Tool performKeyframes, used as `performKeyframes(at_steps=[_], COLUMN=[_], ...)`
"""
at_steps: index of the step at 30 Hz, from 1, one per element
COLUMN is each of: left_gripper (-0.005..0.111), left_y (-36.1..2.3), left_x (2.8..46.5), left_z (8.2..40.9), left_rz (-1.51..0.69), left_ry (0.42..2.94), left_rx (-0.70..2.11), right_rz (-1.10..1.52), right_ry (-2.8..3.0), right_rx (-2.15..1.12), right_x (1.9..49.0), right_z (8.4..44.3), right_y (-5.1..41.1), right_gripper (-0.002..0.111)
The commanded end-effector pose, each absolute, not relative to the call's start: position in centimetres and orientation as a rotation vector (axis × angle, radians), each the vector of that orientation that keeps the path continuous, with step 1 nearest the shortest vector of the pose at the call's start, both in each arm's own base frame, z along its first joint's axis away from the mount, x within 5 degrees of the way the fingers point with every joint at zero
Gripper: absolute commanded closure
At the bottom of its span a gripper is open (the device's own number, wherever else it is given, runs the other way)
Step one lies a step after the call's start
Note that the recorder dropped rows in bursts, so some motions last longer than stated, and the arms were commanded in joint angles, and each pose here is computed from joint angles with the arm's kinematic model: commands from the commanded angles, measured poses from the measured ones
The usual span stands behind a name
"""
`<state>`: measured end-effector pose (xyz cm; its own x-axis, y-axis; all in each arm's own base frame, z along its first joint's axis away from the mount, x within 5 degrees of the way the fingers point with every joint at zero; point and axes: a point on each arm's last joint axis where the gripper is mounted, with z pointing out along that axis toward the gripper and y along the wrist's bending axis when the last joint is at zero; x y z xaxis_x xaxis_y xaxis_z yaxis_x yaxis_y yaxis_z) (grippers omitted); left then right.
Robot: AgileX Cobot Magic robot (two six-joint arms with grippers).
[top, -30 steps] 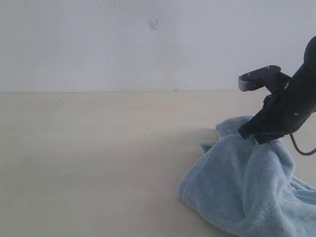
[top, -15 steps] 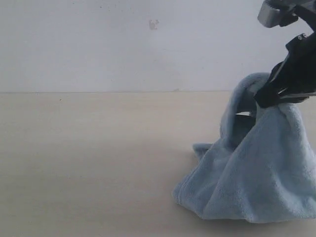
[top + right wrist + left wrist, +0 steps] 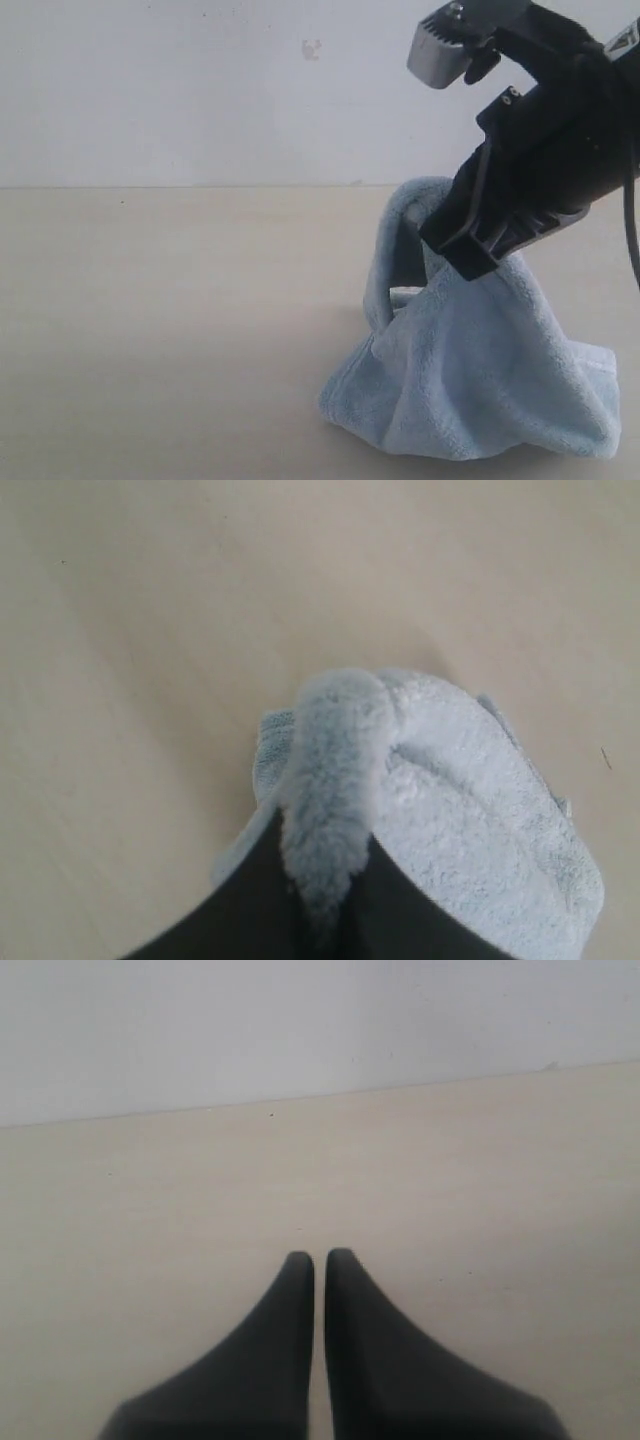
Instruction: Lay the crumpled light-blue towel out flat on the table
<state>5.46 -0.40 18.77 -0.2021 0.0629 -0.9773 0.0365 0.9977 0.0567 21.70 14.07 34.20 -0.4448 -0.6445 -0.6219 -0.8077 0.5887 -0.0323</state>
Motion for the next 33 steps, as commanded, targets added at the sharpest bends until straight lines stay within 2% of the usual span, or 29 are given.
performKeyframes(at_steps=[1, 3, 5, 6, 7, 10, 12, 15, 17, 20, 21, 30, 33], left_gripper=[0.103, 0.103, 0.103, 0.103, 0.103, 0.103, 0.103, 0.103, 0.103, 0.103, 0.103, 0.103, 0.096], left_y=[-0.3, 0.0, 0.1, 0.3, 0.5, 1.0, 0.4, -1.0, -1.9, -3.7, -4.5, -4.4, -4.4], left_x=[5.5, 5.6, 5.6, 5.6, 5.6, 5.4, 5.6, 5.3, 4.8, 3.8, 3.9, 8.2, 10.1], left_z=[18.8, 19.5, 20.8, 21.3, 21.7, 22.3, 21.5, 22.1, 23.8, 26.4, 26.9, 27.2, 27.6], left_rz=[0.042, 0.204, 0.017, -0.234, -0.373, -0.476, -0.653, -0.708, -0.837, -0.942, -0.879, -0.657, -0.614], left_ry=[1.756, 1.677, 1.539, 1.460, 1.392, 1.273, 1.346, 1.506, 1.502, 1.381, 1.372, 1.562, 1.620], left_rx=[0.082, 0.199, -0.033, -0.285, -0.430, -0.567, -0.669, -0.582, -0.527, -0.212, -0.016, 0.150, 0.203], right_rz=[0.349, 0.357, 0.355, 0.354, 0.355, 0.359, 0.366, 0.386, 0.434, 0.538, 0.565, 0.572, 0.567], right_ry=[2.226, 2.250, 2.264, 2.270, 2.282, 2.302, 2.306, 2.263, 2.191, 2.097, 2.066, 1.957, 1.941], right_rx=[-1.149, -1.152, -1.157, -1.156, -1.153, -1.133, -1.123, -1.104, -1.124, -1.167, -1.183, -1.170, -1.135], right_x=[21.6, 21.4, 21.4, 21.3, 21.3, 21.2, 21.2, 21.5, 21.5, 21.2, 21.1, 21.5, 21.8], right_z=[34.4, 34.3, 33.8, 33.5, 33.0, 32.1, 31.8, 32.1, 32.4, 33.0, 33.2, 33.8, 34.0], right_y=[14.0, 13.9, 13.9, 13.8, 13.8, 13.8, 13.8, 14.0, 14.5, 15.3, 15.6, 16.0, 16.0], right_gripper=[0.107, 0.107, 0.107, 0.107, 0.107, 0.107, 0.107, 0.107, 0.107, 0.107, 0.107, 0.107, 0.107])
